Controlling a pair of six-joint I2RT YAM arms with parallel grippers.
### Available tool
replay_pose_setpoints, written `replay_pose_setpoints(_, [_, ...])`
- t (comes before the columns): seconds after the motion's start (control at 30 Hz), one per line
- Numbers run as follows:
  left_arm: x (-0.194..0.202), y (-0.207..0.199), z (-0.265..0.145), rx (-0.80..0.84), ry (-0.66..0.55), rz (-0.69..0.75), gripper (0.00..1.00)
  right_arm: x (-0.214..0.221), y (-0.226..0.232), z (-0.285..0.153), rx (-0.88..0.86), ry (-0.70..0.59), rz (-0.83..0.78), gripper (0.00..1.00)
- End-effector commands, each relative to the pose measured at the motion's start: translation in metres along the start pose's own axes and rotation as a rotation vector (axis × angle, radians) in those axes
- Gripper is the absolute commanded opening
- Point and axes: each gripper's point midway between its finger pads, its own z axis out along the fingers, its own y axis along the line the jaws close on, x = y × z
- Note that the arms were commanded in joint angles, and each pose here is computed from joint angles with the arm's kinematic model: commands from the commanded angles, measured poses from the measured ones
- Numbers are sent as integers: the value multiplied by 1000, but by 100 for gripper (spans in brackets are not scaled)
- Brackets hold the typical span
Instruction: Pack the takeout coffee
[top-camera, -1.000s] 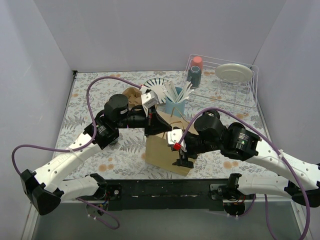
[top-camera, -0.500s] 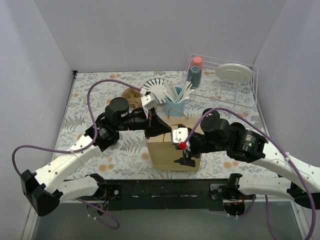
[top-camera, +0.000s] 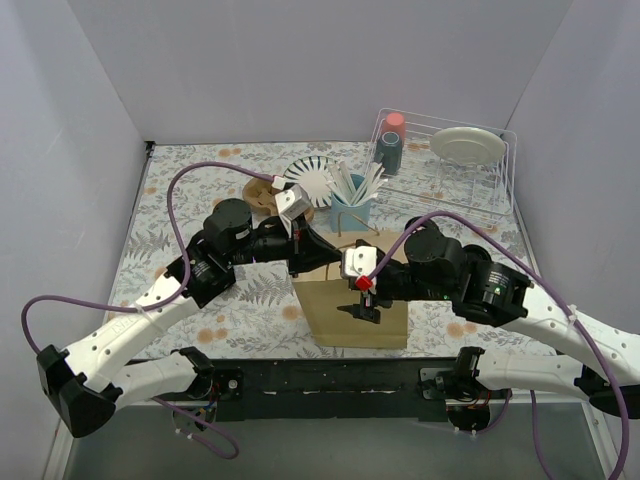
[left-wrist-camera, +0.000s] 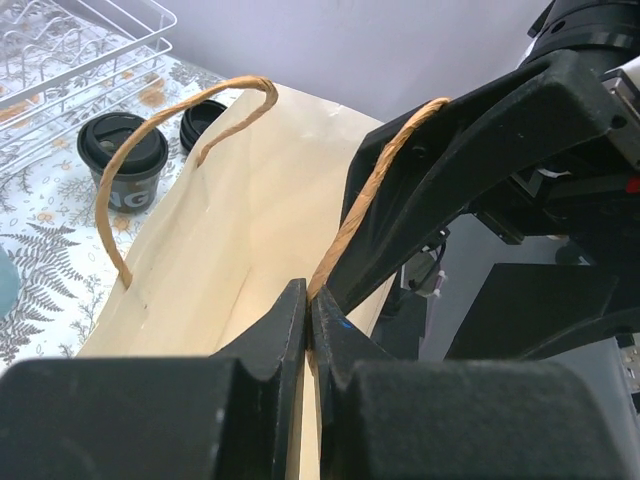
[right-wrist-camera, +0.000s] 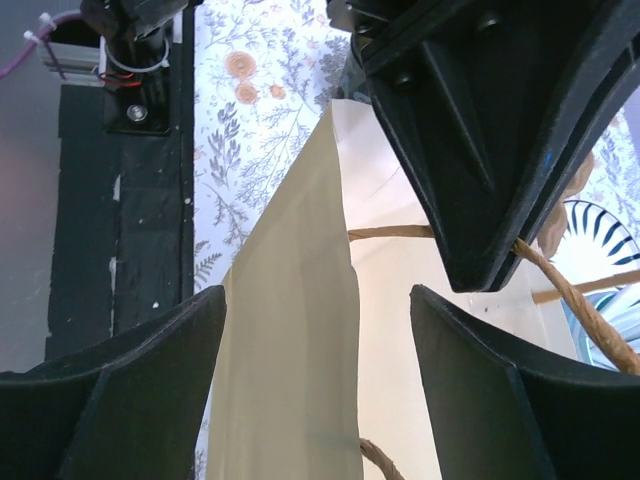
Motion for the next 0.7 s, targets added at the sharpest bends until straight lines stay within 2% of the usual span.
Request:
replay_pose_setpoints(0.0, [-1, 8, -7, -67, -23, 16, 0, -35, -19, -9, 102, -148, -13, 81])
replay_pose_setpoints(0.3, [-1, 13, -8, -101, -31, 19, 0, -60, -5, -22, 51, -299, 18, 81])
replay_pose_setpoints(0.57, [-1, 16, -8, -119, -35, 12, 0, -68, 17, -25, -72, -332, 61, 80])
replay_pose_setpoints(0.67, [-1, 17, -9, -130, -37, 13, 0, -71, 18, -30, -66, -348, 64, 80])
